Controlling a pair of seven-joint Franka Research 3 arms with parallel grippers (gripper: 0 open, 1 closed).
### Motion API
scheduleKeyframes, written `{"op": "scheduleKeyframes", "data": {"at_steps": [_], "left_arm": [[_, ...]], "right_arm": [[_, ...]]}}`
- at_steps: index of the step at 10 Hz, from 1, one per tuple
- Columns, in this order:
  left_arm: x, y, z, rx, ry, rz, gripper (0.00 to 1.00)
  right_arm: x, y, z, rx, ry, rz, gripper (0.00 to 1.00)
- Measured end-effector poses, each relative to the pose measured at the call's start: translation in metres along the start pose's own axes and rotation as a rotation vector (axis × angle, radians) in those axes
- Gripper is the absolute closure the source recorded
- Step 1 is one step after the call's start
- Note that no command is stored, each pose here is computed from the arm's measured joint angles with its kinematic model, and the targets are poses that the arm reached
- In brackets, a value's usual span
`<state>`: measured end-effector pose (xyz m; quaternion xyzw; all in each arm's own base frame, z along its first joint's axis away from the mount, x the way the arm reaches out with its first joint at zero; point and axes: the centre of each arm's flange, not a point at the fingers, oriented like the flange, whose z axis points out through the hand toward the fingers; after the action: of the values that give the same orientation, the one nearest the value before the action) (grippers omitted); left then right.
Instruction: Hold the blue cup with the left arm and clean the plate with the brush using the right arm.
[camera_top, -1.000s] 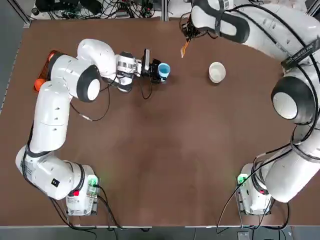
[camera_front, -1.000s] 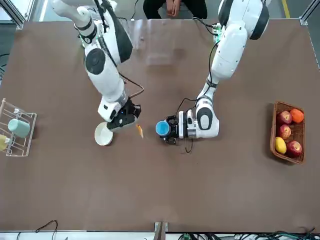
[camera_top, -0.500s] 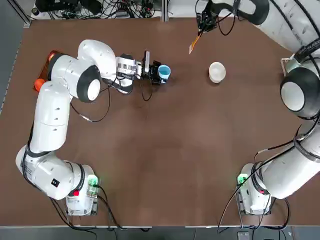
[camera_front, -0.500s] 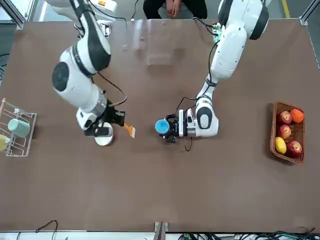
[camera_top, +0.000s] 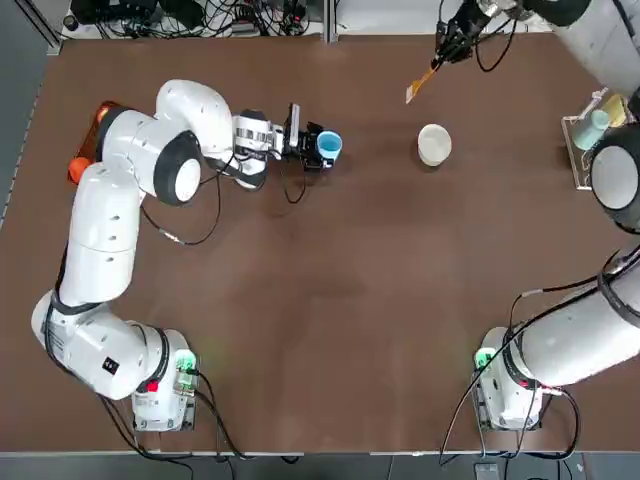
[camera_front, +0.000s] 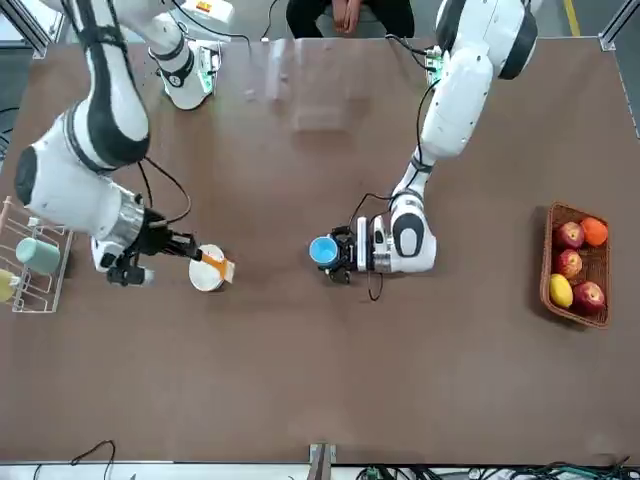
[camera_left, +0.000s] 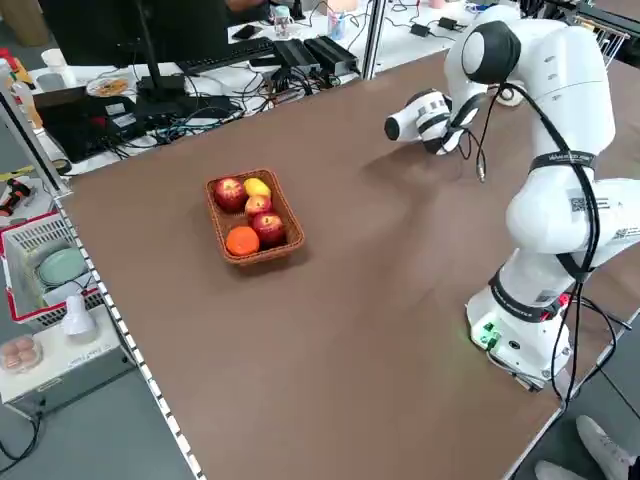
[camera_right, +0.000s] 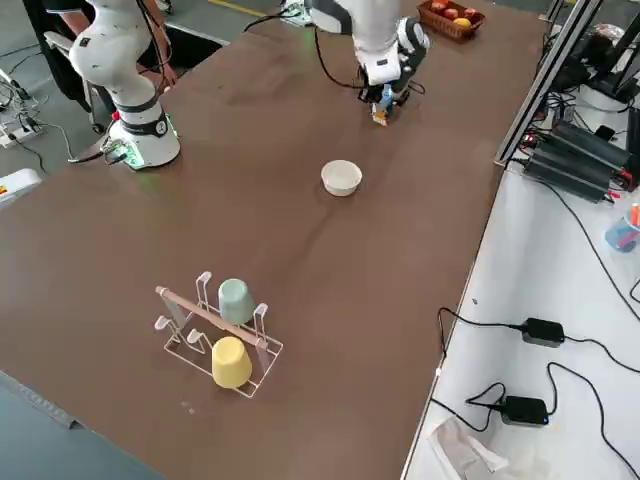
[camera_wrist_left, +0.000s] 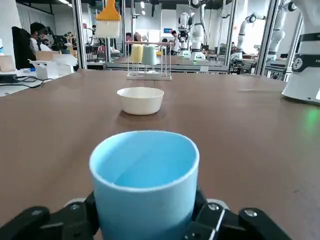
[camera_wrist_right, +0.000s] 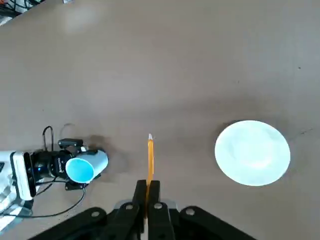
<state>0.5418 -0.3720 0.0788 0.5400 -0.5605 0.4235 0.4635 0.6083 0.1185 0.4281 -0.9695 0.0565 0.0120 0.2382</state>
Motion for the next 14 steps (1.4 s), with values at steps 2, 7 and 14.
{"op": "scheduleKeyframes", "data": {"at_steps": [2, 7, 14], "left_arm": [[-0.002, 0.001, 0.0, 0.0, -0.001, 0.006, 0.34], [-0.006, 0.001, -0.001, 0.005, -0.001, 0.003, 0.29], [-0.008, 0.0, -0.004, 0.026, 0.007, -0.009, 0.0]], "right_arm": [[-0.003, 0.053, 0.004, 0.04, -0.025, -0.051, 0.96], [-0.017, 0.147, 0.013, 0.083, -0.046, -0.171, 0.96], [-0.025, 0.189, 0.04, 0.137, -0.018, -0.117, 0.96]]}}
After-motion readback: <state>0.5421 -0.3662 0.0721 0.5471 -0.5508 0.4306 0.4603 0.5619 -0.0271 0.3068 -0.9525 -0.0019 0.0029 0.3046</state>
